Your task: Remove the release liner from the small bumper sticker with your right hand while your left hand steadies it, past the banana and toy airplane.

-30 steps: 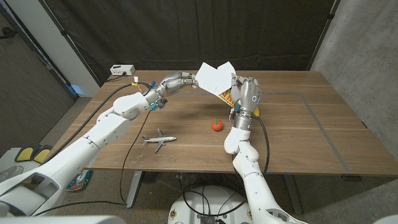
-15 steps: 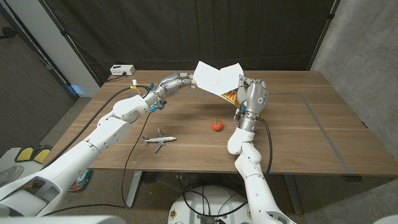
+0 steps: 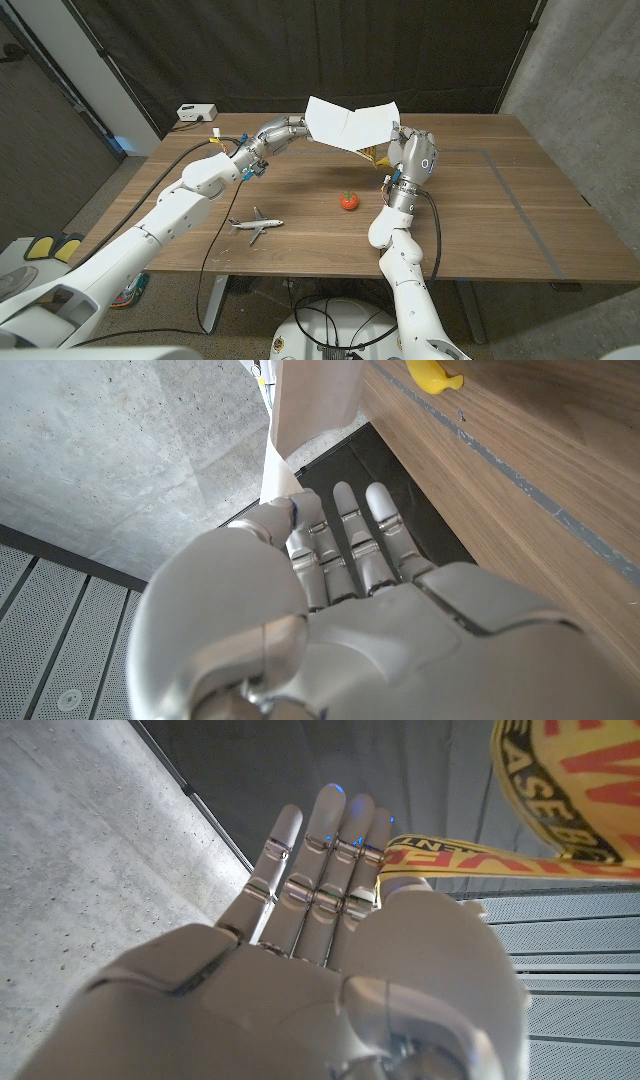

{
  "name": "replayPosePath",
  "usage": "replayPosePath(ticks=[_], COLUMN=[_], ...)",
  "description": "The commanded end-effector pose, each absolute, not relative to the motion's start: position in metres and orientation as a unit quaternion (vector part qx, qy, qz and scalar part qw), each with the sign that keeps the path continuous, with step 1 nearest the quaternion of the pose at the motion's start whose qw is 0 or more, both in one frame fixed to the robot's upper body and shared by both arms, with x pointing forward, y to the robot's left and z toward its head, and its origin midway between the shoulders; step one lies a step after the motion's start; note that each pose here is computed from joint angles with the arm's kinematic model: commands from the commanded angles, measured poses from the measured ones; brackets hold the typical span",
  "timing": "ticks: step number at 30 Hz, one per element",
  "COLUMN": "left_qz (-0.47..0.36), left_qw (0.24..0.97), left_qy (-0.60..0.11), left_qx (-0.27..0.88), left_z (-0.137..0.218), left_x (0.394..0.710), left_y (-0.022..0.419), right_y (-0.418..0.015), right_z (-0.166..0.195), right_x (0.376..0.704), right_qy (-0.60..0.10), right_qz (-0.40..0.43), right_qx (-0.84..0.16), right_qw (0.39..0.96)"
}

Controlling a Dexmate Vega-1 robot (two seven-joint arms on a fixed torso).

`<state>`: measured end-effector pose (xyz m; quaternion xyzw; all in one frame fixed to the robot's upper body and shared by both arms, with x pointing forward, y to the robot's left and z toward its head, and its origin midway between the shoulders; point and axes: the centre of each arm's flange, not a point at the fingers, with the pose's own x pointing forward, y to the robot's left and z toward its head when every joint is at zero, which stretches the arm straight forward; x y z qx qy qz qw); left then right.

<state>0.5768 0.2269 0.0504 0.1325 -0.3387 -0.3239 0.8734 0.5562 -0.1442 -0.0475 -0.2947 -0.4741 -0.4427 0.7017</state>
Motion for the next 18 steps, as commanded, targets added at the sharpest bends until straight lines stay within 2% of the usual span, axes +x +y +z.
replayPosePath(ticks=[1,18], left_qz=[-0.332,-0.345], left_qw=[0.874,0.865], left_qy=[-0.329,-0.342], left_qx=[0.135,0.125], left_z=[0.0497,0.0496], left_x=[0.5781,0.5739], left_y=[0.2221,0.222], right_y=[-0.1481,-0.1516], right_z=[-0.0485,-0.0502], right_x=[0.5565,0.5562], right_qy=[-0.477,-0.49], right_qz=[-0.441,-0.428], right_qx=[-0.279,-0.267], right_qw=[0.708,0.711])
